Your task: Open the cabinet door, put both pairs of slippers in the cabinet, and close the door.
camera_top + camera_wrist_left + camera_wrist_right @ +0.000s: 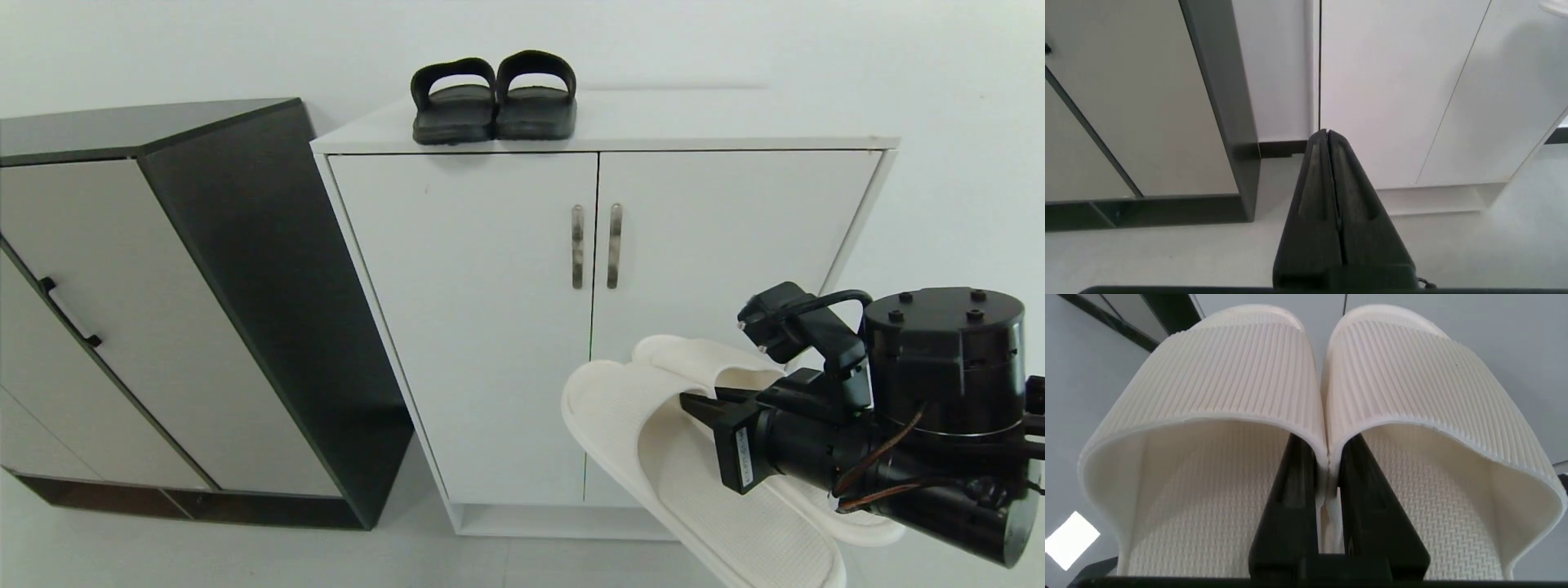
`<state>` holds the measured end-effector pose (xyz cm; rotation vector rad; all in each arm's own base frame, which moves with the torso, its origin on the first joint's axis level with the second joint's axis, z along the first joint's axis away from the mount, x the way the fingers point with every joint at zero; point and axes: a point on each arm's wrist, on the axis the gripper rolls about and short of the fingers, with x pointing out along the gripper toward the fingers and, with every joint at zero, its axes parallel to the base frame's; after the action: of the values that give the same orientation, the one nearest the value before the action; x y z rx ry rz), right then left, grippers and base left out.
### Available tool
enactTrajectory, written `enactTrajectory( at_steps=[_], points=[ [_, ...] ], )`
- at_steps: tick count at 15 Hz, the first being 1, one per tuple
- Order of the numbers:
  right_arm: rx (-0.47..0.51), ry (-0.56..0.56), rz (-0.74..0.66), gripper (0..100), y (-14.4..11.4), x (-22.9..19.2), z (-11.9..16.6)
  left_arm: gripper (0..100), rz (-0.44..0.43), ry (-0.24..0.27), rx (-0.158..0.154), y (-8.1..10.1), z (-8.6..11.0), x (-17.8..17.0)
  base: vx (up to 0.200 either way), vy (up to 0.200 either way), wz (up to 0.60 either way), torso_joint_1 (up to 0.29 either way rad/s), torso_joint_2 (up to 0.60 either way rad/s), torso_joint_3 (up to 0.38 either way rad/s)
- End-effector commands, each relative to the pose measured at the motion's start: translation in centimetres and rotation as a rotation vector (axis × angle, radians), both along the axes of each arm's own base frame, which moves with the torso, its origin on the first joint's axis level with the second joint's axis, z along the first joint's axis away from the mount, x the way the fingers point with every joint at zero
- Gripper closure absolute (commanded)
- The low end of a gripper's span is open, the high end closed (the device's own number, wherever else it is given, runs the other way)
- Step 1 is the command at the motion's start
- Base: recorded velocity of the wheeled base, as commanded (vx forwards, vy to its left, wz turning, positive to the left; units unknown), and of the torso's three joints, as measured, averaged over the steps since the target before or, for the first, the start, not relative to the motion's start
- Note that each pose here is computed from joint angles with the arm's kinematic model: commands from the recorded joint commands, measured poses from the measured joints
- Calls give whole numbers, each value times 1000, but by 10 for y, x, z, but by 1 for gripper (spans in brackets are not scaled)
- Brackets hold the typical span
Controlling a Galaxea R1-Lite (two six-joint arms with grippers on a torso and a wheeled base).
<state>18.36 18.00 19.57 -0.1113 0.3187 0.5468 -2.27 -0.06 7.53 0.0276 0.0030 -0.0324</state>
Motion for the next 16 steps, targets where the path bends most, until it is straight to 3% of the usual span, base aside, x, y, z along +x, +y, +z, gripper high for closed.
enactTrajectory(
  at_steps=[1,5,8,9,10,16],
  points=[
    [-1,1,1,100,0,0,0,100,0,1,0,0,0,0,0,0,0,-66,456,378],
    [-4,4,1,100,0,0,-2,100,0,1,1,0,0,0,0,0,0,-29,396,361],
    [-5,5,1,100,0,0,-2,100,-1,1,0,0,0,0,0,0,0,1,102,90],
    [-8,7,1,100,0,0,-3,0,-1,1,-3,0,0,0,0,0,0,0,0,0],
    [-9,8,1,100,0,0,-3,0,-1,2,-17,0,0,0,0,0,0,0,0,0],
    [-6,5,-8,100,-3,0,-4,0,-4,3,-15,0,0,0,0,0,0,0,0,0]
  ],
)
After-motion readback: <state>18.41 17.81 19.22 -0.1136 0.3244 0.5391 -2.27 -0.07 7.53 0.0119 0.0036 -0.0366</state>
